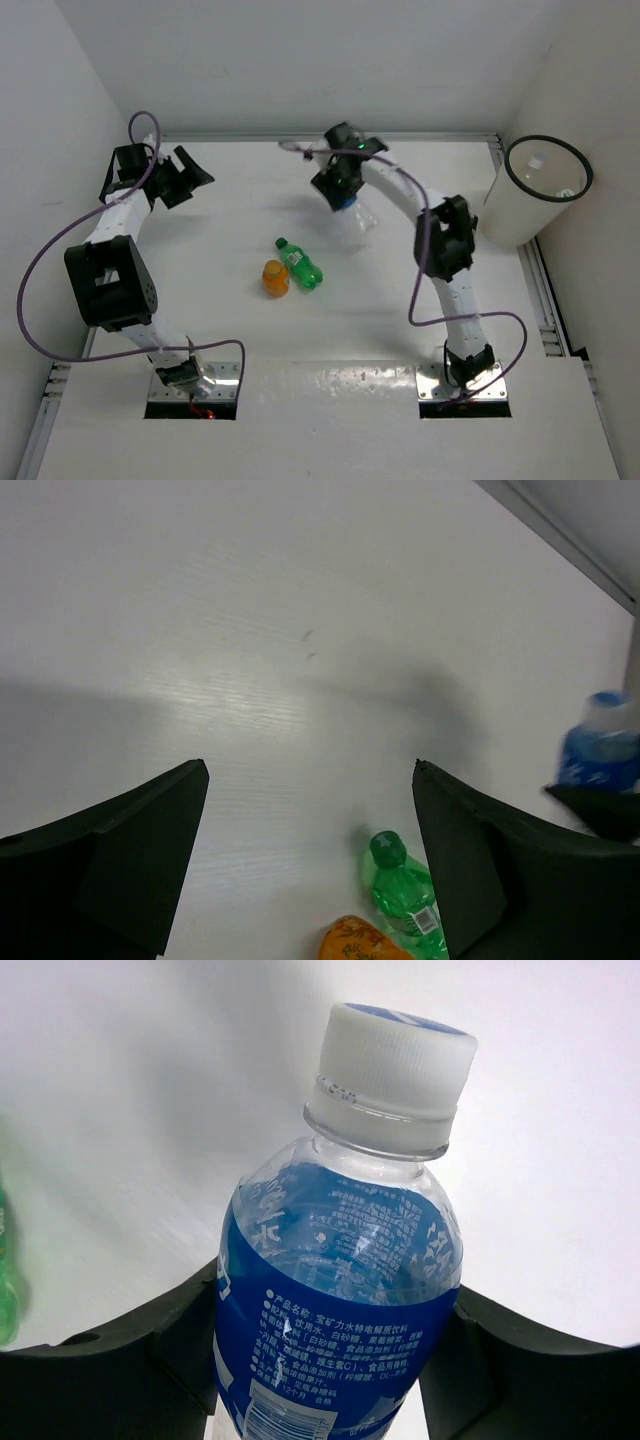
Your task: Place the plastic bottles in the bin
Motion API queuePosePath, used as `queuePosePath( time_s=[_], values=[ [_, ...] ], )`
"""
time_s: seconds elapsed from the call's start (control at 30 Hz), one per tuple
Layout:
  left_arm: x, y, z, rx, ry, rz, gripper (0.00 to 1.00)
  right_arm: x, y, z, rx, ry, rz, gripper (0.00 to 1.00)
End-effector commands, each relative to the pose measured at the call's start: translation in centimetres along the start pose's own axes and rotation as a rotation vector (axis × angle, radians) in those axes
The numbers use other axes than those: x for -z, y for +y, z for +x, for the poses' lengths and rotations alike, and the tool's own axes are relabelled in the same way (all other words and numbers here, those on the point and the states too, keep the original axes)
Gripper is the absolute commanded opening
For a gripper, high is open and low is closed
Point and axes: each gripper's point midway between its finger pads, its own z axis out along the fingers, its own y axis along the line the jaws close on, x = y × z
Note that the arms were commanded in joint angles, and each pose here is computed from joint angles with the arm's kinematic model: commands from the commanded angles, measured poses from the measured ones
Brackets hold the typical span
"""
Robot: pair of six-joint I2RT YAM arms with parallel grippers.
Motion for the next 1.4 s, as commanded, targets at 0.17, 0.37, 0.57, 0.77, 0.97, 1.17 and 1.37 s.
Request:
queuePosePath(
  time_s=[0.17, 0.37, 0.57, 0.77, 0.97, 1.17, 1.37],
  values=[
    [1.8, -16.8, 4.5, -0.459, -0.039, 0.482, 0.87, 37.1, -20.5, 0.3, -0.381, -0.74, 0.7, 0.0],
    [1.2, -21.6, 7.8, -0.546, 0.004, 0.537, 0.87, 44.6, -26.7, 11.4, -0.584, -0.812, 0.971, 0.0],
    [1.4, -22.3, 8.2, -0.556, 0.0, 0.539, 0.87, 43.5, -29.1, 16.5, -0.741, -0.788, 1.006, 0.0],
    [1.7, -20.2, 8.4, -0.548, -0.007, 0.493, 0.88, 40.7, -31.4, 20.3, -0.818, -0.775, 1.046, 0.08],
    [1.5, -19.0, 8.3, -0.536, -0.009, 0.474, 0.88, 40.8, -32.9, 21.8, -0.812, -0.791, 1.139, 0.02],
    [0.8, -18.1, 8.4, -0.513, 0.01, 0.468, 0.88, 40.8, -33.4, 23.1, -0.822, -0.81, 1.174, 0.02],
    [0.5, -17.3, 7.9, -0.492, 0.009, 0.45, 0.92, 40.4, -32.7, 24.1, -0.826, -0.795, 1.182, 0.86]
  ],
)
